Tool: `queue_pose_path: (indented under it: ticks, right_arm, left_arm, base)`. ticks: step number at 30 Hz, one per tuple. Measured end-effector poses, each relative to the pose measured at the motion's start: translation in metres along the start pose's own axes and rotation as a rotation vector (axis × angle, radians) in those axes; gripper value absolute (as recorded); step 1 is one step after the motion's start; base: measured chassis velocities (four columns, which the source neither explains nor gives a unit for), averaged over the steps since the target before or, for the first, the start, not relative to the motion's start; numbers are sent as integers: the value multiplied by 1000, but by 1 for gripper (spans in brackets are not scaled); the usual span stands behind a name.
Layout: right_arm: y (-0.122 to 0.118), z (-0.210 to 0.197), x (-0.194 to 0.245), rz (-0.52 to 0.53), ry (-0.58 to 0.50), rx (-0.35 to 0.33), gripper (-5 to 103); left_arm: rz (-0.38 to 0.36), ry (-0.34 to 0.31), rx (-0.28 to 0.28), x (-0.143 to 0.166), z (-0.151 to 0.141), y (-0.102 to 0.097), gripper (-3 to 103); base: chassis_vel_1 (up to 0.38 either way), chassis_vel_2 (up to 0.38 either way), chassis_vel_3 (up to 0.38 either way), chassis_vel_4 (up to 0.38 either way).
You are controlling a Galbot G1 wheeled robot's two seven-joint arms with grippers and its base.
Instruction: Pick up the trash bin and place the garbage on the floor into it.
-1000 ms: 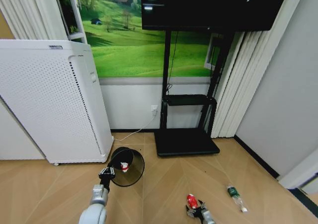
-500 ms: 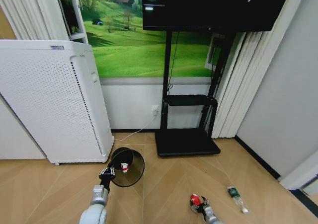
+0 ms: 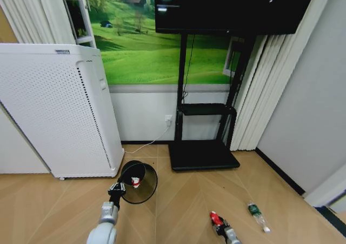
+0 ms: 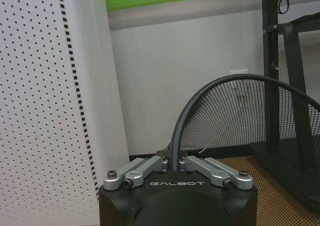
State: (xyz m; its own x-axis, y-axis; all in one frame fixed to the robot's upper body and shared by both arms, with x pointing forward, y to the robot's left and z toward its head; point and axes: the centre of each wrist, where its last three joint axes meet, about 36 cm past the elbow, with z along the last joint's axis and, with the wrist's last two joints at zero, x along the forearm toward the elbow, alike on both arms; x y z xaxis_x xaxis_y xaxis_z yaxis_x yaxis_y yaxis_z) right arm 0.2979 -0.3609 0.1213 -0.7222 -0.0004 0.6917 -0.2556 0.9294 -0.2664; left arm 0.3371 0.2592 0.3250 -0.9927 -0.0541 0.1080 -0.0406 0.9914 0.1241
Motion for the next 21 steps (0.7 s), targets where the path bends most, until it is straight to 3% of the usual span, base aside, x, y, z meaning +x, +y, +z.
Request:
queue_pose_path:
  ticks: [15,19,21]
  right_arm:
    - [-29,-50,34,8,-140,-51,46]
    - [-30,-79,54,-34,-264,-61,46]
    - [-29,-105,72,-116,-413,-54,46]
  left_arm:
    - [10,-2,3,-5,2,-7,3]
    - [18,-4,3,-7,1,-10,3]
    - [30,-6,8,-8,0,-16,3]
  base:
    - [0,0,0,0]
    - [0,0,0,0]
    - [0,0,0,0]
